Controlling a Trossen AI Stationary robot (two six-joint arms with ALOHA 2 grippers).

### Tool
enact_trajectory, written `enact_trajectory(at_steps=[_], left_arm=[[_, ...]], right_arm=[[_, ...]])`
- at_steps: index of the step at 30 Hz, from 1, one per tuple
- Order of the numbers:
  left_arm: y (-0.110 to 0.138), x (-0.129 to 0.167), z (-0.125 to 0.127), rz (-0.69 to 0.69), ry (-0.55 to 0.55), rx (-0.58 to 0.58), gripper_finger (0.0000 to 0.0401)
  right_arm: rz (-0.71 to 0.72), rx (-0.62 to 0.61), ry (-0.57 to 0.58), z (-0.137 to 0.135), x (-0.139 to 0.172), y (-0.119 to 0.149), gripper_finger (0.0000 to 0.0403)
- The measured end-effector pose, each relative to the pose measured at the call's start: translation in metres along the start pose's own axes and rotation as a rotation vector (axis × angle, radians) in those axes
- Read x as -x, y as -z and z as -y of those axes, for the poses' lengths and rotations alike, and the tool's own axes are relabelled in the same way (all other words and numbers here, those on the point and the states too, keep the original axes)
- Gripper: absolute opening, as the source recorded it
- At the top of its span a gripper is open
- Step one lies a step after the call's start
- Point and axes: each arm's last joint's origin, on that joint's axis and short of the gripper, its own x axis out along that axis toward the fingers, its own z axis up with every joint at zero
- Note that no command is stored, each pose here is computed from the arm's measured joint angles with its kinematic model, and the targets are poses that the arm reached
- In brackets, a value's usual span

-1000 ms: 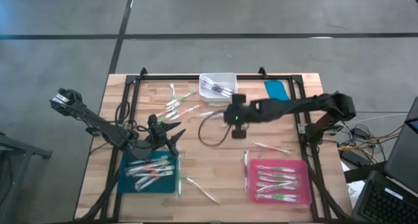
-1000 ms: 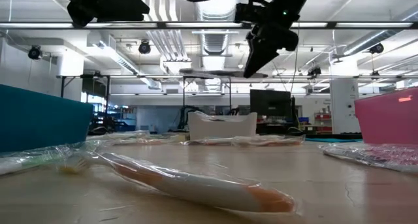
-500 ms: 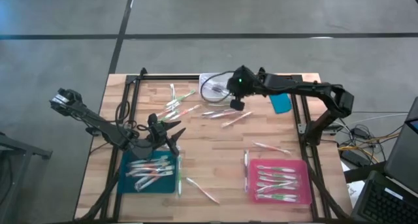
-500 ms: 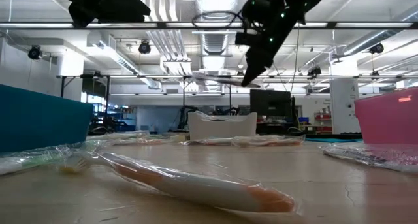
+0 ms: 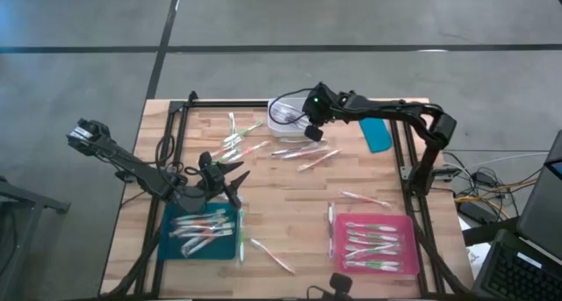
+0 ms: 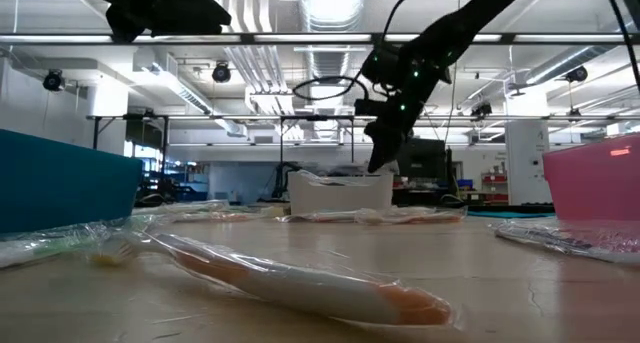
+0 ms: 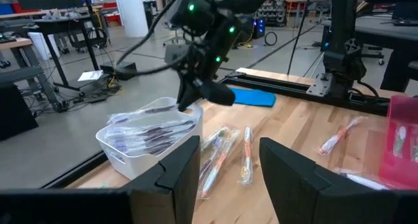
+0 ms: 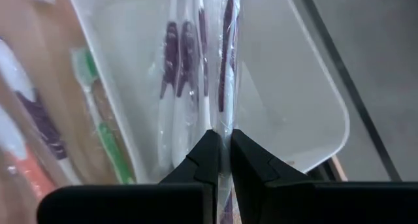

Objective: Pick & Place Toothbrushes
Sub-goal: Put the violet toothbrush into the white bin, then put the green toothbrush into the pink bin

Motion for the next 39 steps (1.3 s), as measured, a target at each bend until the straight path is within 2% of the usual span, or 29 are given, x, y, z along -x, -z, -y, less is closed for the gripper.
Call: enact_trajectory(at_steps=[6,15,19,28,35,39], left_arm=[[0.000,0.000,0.000,-0.002,-0.003,-0.011,0.0163],[0.001,-0.002,-0.001,-0.006,-0.010,-0.018,0.0163],[0.001,-0.002,-0.002,-0.006,-0.012,-0.017,0.0163],[0.001,-0.002,-0.002,-0.007,-0.012,-0.017,0.0163],[0.001,-0.002,-0.002,-0.007,-0.012,-0.017,0.0163],[0.001,-0.002,-0.002,-0.007,-0.012,-0.016,0.0163]], right_arm=[[-0.010,-0.005,0.001,0.001,-0.013,0.002,0.0018],[-0.032,-0.049,-0.055,-0.002,-0.027,0.007,0.0023],[-0.030,-0.060,-0.055,-0.002,-0.024,0.006,0.0053],[-0.017,-0.076,-0.059,0.002,-0.015,-0.006,0.0147],[-0.110,-0.068,-0.083,0.005,0.003,-0.018,0.0197],[-0.164,-0.062,-0.137,0.006,0.019,-0.028,0.0212]])
